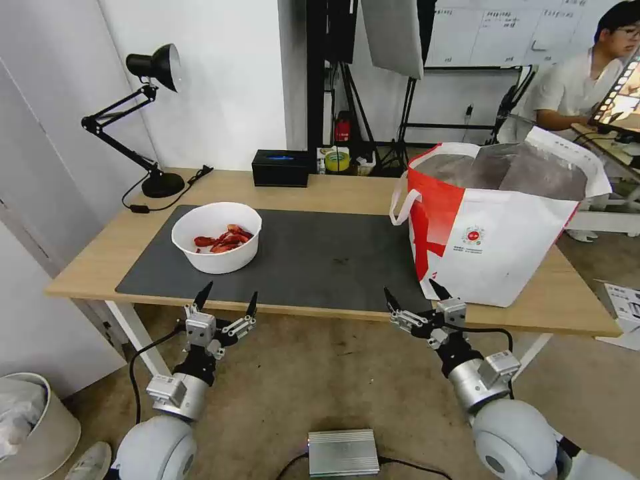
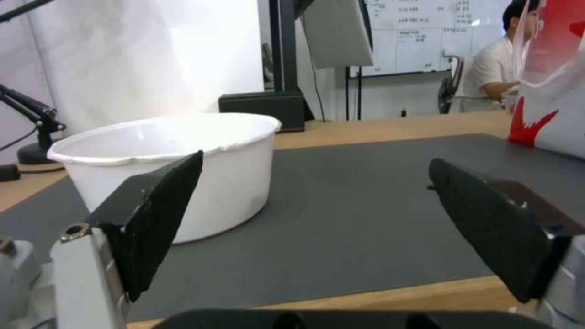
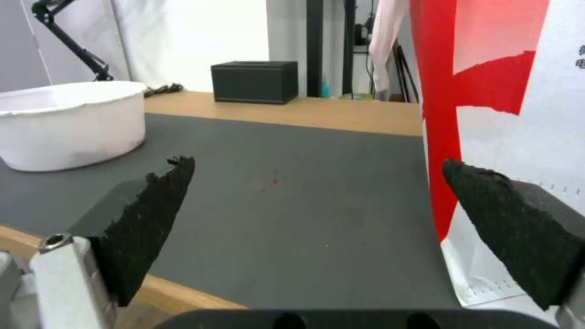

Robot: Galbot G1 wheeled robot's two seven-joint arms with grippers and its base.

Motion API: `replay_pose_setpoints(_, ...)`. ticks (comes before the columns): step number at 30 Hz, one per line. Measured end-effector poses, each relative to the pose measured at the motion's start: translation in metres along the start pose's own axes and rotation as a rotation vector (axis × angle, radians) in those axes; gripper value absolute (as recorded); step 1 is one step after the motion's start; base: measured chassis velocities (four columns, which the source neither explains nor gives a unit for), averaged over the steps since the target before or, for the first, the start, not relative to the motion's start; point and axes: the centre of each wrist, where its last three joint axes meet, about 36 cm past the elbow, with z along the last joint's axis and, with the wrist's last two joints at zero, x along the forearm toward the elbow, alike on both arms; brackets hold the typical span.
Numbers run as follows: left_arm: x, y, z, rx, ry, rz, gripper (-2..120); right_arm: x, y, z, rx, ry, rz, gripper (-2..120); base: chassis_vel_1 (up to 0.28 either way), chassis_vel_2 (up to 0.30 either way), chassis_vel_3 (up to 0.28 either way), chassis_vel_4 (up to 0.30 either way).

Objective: Pick up the trash from the table and place it into the takeout bag.

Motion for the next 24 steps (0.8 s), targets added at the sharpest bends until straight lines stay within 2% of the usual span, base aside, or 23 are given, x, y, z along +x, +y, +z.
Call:
replay_pose_setpoints(11, 0.000, 0.001, 0.000, -0.003, 0.001, -0.001, 100, 0.001, 0.000, 0.000, -0.003, 0.005, -0.001, 100, 0.000, 0.000, 0.000, 0.000)
replay_pose_setpoints(14, -0.003, 0.005, -0.006, -0.015, -0.007, -0.013, 100, 0.001, 0.000, 0.000, -0.003, 0.005, -0.001, 100, 0.000, 0.000, 0.000, 0.000)
replay_pose_setpoints(17, -0.018, 0.025, -0.028, -0.035, -0.005, -0.040, 100, 0.001, 0.000, 0.000, -0.003, 0.004, -0.002, 100, 0.000, 0.000, 0.000, 0.000)
replay_pose_setpoints(18, -0.018, 0.025, -0.028, -0.035, -0.005, -0.040, 100, 0.001, 0.000, 0.000, -0.003, 0.004, -0.002, 100, 0.000, 0.000, 0.000, 0.000)
replay_pose_setpoints(20, -0.031, 0.041, -0.045, -0.040, 0.009, -0.066, 100, 0.001, 0.000, 0.000, -0.003, 0.004, -0.002, 100, 0.000, 0.000, 0.000, 0.000)
replay_pose_setpoints(21, -0.042, 0.053, -0.059, -0.040, 0.029, -0.094, 100, 0.001, 0.000, 0.000, -0.003, 0.004, -0.002, 100, 0.000, 0.000, 0.000, 0.000)
replay_pose_setpoints(22, -0.042, 0.053, -0.059, -0.040, 0.029, -0.094, 100, 0.001, 0.000, 0.000, -0.003, 0.004, -0.002, 100, 0.000, 0.000, 0.000, 0.000)
replay_pose_setpoints(24, -0.062, 0.069, -0.081, -0.040, 0.080, -0.126, 100, 0.001, 0.000, 0.000, -0.004, 0.004, -0.003, 100, 0.000, 0.000, 0.000, 0.000)
